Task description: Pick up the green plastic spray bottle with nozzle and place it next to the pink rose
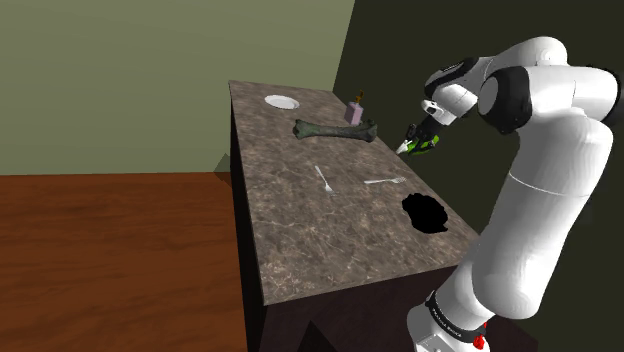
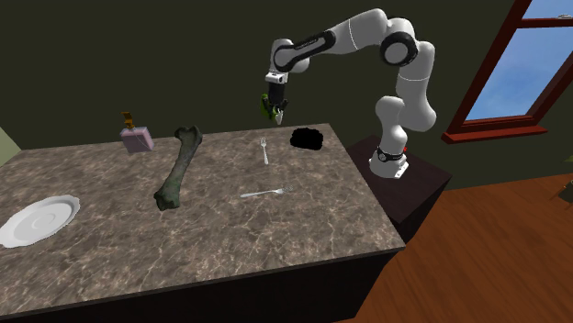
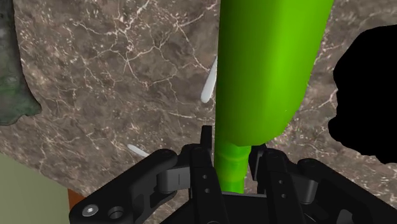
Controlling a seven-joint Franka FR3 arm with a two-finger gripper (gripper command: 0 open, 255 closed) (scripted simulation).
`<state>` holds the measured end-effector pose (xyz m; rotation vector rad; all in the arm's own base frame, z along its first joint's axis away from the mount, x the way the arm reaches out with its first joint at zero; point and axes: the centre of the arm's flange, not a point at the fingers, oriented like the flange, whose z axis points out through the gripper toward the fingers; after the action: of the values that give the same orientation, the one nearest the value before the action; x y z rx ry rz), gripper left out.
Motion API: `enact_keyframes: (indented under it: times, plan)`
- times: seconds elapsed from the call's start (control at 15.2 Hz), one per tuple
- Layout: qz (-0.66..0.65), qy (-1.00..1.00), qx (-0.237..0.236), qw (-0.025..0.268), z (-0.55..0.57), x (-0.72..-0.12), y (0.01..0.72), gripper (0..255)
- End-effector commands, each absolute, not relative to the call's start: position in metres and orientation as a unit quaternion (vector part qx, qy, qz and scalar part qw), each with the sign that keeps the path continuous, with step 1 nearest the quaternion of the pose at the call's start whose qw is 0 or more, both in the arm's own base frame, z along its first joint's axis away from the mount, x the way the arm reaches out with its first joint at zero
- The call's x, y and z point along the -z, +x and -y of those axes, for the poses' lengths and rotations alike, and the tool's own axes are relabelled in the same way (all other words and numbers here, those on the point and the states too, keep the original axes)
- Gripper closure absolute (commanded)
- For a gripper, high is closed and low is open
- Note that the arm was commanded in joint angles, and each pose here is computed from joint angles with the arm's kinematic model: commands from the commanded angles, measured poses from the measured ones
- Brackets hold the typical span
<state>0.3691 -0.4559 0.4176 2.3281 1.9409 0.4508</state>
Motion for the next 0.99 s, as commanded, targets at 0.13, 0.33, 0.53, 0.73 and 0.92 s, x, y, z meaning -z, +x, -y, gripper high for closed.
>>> enact_keyframes:
  times: [0.13,0.33,0.53,0.73,0.92]
  plan:
    - [-0.634,0.758,-0.150,0.039,0.507,-0.414,0.386,255]
    - [-0.634,0.758,-0.150,0.039,0.545,-0.414,0.397,255]
    - [-0.634,0.758,-0.150,0.039,0.583,-0.414,0.408,255]
    - [-0.634,0.758,-0.150,0.039,0.589,-0.404,0.409,255]
    - [-0.634,0.758,-0.150,0.039,0.589,-0.388,0.409,255]
